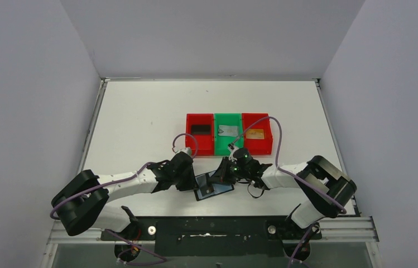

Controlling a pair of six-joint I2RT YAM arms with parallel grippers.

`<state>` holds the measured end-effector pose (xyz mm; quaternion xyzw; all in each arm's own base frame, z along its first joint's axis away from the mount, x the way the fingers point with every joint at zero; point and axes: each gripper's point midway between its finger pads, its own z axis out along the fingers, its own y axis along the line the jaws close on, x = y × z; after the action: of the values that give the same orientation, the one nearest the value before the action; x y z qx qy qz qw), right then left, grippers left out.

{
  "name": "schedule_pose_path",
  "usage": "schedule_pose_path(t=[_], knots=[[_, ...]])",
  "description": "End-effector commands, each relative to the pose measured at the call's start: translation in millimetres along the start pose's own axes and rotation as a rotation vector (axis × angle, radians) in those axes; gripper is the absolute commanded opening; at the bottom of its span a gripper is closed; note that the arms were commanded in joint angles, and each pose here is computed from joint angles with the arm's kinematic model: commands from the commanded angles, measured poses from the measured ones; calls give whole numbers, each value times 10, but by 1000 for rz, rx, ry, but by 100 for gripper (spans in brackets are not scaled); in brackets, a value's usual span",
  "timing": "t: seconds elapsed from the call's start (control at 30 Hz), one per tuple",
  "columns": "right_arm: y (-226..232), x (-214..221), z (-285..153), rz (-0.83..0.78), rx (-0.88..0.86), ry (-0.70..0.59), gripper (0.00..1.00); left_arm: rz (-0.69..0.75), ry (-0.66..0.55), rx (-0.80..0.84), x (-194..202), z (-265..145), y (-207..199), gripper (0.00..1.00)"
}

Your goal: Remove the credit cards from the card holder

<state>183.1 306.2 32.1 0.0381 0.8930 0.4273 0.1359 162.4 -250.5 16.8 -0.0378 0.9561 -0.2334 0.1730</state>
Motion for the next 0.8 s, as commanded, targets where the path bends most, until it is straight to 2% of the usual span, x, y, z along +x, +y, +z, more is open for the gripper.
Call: schedule_pose_path(t=[0.0,0.23,0.37,0.57,0.77], knots=[[100,-167,-110,-43,14,-91,0,16,-8,-35,-7,-35,68,10],[130,-363,-401,-92,59,-217,0,14,-33,-20,-58,-77,29,11],[231,-406,-494,-123,30,-243,0,7,-54,10,-109,-117,-48,16],[396,-543,-628,-198,0,-310,0,-8,-119,62,-265,-254,-203,32],[731,-905,-882,-418,-7,-463,0,-46,-231,65,-466,-486,-214,40]])
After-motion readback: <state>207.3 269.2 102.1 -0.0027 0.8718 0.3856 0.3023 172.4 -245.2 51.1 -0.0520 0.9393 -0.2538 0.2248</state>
